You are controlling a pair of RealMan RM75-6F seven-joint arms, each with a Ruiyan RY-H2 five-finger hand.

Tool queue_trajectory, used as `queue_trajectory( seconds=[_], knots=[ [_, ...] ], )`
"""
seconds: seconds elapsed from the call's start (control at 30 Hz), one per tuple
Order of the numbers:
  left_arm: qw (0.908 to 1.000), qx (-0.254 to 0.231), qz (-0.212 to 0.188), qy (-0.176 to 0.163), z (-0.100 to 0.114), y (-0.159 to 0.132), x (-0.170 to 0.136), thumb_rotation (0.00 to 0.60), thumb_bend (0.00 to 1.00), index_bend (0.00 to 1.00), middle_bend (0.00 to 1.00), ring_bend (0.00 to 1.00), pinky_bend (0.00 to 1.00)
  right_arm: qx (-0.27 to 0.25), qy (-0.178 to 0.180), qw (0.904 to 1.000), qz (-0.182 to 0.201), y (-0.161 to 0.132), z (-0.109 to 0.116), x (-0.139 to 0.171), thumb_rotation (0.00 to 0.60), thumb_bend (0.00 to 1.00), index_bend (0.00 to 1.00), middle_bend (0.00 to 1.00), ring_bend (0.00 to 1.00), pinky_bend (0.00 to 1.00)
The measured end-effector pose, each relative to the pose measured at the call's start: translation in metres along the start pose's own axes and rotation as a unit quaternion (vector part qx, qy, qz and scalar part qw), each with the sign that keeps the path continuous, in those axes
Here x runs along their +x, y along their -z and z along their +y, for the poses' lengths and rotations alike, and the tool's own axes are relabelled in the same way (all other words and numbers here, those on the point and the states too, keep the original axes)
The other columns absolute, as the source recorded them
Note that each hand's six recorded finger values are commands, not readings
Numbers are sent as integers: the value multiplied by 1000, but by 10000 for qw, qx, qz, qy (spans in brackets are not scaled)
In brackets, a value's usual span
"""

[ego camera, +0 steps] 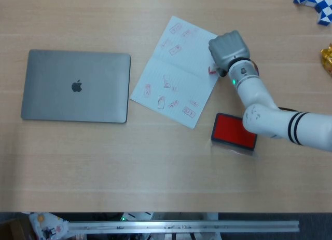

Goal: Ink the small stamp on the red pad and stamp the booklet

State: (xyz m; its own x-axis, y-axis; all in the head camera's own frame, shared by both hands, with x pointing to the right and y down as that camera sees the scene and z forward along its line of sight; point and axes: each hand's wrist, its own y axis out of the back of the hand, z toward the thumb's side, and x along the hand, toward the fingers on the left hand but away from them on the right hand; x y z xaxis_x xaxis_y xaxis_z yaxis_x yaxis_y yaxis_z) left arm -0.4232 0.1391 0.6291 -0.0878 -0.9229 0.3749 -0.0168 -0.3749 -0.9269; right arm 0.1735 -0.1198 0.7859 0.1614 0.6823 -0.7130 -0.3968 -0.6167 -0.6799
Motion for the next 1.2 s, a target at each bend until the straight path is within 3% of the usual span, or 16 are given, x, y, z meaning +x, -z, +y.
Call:
queue_trajectory(
  seconds=[1.2],
  knots=[
    [9999, 19, 102, 57, -2, 4, -1, 600, 203, 139, 158, 243, 149, 308, -51, 9994, -154, -13, -11, -17, 600, 529, 891, 725, 630, 549]
  ],
)
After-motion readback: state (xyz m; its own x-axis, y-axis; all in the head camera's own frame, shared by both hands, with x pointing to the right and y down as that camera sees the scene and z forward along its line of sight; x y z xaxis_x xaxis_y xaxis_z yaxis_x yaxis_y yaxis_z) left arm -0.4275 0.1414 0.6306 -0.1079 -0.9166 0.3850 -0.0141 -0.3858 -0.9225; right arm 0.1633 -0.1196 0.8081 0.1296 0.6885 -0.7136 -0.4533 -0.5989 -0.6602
